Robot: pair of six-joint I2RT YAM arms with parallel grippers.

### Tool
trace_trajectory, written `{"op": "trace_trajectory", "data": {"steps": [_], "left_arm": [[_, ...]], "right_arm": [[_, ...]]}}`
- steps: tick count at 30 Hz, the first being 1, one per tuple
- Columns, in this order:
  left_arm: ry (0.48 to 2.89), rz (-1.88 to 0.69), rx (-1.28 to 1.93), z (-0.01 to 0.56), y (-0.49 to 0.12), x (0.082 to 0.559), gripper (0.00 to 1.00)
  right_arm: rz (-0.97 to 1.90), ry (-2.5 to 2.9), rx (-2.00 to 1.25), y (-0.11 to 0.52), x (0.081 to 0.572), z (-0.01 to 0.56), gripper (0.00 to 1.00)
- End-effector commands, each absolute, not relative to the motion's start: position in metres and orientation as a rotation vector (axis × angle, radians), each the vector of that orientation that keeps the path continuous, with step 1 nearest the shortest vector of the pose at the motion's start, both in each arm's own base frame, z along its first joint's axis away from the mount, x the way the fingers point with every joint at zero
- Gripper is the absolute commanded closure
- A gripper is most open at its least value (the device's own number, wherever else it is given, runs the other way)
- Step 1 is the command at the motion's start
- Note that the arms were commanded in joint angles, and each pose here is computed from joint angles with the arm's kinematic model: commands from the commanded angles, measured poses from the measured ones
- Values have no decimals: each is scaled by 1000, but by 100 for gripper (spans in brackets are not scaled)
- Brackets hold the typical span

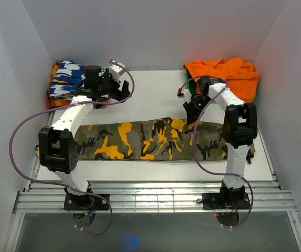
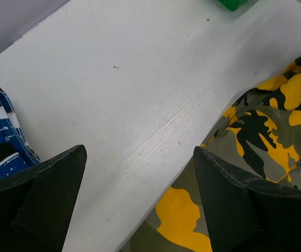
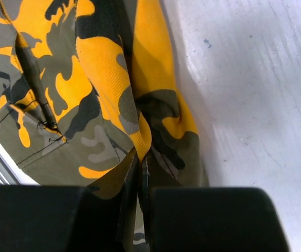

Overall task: Fold and stack the trousers
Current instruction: Fold the trousers

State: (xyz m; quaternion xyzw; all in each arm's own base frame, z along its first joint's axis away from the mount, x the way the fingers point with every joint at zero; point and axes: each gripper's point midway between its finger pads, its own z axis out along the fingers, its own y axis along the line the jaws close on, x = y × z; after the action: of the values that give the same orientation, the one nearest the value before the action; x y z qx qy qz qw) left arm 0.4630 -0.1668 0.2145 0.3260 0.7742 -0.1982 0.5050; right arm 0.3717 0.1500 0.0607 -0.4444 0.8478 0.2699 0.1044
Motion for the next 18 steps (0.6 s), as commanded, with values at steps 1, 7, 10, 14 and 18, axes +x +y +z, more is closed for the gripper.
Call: {"op": "trace_trajectory", "data": {"steps": [1, 7, 10, 14, 18], "left_arm": [[1931, -625, 840, 216, -183, 438, 8], [1983, -815, 585, 226, -206, 413, 10], [2018, -961, 524, 231, -226, 394, 2], [2038, -1125, 521, 234, -257, 366, 2], [2097, -1211, 531, 217, -287, 344, 3]], "right_arm": [[770, 2364, -1357, 160, 363, 96, 92], [572, 2255, -1454, 161, 335, 86, 92], [365, 2125, -1500, 158, 328, 80, 92], [172, 2026, -1527, 153, 321, 59, 92], [-14, 1972, -1531, 141, 312, 35, 92]]}}
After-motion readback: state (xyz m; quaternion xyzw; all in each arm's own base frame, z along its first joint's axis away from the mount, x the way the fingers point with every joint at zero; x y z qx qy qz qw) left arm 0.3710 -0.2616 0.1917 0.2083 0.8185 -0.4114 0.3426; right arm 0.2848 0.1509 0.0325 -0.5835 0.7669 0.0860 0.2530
